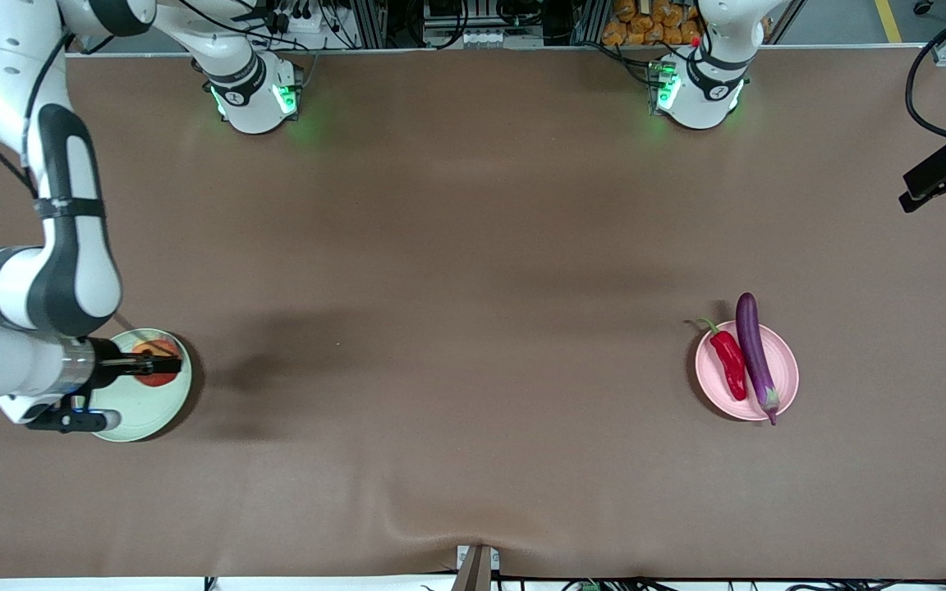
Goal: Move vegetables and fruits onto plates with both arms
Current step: 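Carry the apple to the green plate and lower it with the right gripper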
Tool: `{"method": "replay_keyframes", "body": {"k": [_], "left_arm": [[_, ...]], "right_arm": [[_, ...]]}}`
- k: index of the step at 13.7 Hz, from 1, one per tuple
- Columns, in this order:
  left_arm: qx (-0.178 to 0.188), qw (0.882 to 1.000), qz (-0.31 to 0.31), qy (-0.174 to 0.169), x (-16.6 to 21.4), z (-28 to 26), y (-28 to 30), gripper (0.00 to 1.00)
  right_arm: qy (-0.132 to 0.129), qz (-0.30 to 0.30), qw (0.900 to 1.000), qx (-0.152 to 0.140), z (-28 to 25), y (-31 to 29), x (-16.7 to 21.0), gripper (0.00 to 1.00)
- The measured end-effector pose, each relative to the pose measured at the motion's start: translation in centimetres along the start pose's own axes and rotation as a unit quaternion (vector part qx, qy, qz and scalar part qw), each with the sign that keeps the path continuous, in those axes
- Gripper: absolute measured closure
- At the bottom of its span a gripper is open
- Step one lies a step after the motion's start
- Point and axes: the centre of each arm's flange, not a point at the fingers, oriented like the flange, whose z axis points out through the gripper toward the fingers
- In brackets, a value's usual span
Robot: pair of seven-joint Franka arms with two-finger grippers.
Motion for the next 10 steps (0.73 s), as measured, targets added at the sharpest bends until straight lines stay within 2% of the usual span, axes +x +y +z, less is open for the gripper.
{"method": "replay_keyframes", "body": {"k": [4,7,8,10], "left_arm": [[0.0,1.0,0.026,0.009,-0.3,-0.2,3.0,0.0],[0.004,1.0,0.026,0.008,-0.4,-0.2,3.0,0.0],[0.005,1.0,0.025,0.005,-0.5,0.0,2.7,0.0],[0.008,1.0,0.025,-0.004,-1.6,0.4,1.9,0.0]], "right_arm": [[0.013,-0.09,0.996,-0.003,3.8,5.5,0.9,0.14],[0.008,-0.125,0.992,-0.003,6.4,7.3,1.2,0.14],[0.01,-0.15,0.989,-0.002,7.0,7.3,1.4,0.14],[0.033,-0.206,0.978,0.006,8.2,7.7,2.0,0.14]]}}
